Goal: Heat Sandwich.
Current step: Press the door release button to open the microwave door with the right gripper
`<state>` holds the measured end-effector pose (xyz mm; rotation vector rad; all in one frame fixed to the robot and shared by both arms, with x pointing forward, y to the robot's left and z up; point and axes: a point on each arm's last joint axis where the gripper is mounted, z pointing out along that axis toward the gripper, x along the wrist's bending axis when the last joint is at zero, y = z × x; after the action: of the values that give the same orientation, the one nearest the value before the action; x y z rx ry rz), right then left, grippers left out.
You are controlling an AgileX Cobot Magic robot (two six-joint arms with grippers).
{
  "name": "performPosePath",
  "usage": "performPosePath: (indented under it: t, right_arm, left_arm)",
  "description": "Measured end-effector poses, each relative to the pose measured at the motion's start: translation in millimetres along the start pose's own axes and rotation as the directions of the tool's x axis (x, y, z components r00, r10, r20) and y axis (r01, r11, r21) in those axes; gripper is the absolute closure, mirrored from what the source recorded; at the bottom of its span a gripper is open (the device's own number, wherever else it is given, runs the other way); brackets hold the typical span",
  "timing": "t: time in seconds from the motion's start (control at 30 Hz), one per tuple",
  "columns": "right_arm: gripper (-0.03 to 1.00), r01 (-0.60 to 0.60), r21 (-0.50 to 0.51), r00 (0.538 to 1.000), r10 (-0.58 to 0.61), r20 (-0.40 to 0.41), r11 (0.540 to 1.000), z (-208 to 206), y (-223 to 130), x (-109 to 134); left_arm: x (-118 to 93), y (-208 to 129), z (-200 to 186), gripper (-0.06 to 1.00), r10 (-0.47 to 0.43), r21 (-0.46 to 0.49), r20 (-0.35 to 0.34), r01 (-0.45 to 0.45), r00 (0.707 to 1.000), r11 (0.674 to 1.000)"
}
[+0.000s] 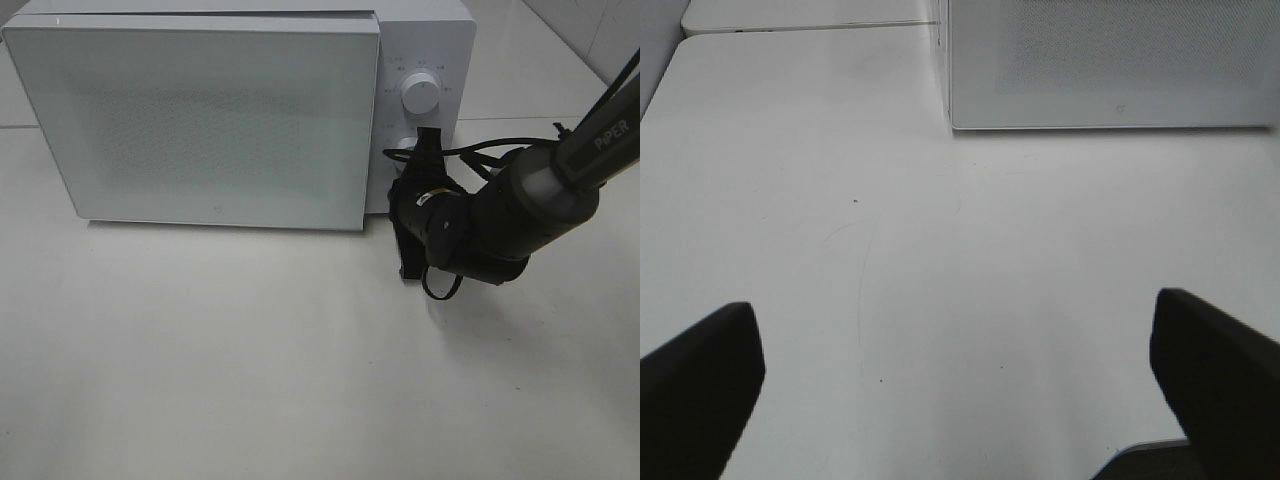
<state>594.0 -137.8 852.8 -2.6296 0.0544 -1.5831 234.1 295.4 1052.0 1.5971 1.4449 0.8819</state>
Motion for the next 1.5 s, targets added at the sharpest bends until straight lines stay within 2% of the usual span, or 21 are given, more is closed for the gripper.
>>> performPosePath:
  t: [0.3,1.07,1.5]
  right_arm:
    - [0.95,0.021,-0.027,1.000,-0.020,0.016,0.999,2.1,-4.6,2.6]
    - [0.95,-0.023,-0.040,0.999,0.025,0.043,0.999,1.6,-9.6,1.8]
    - [0.95,0.098,0.022,0.995,-0.098,0.020,0.995,-16.0,-5.4,-1.0]
  left_arm:
    - [0.0,0.0,0.0,-0.03,0.000,0.000,0.000,0.000,1.000,1.000]
    - [0.0,0.0,0.0,-0.03,0.000,0.000,0.000,0.000,1.000,1.000]
    - [0.0,0.0,0.0,-0.03,0.000,0.000,0.000,0.000,1.000,1.000]
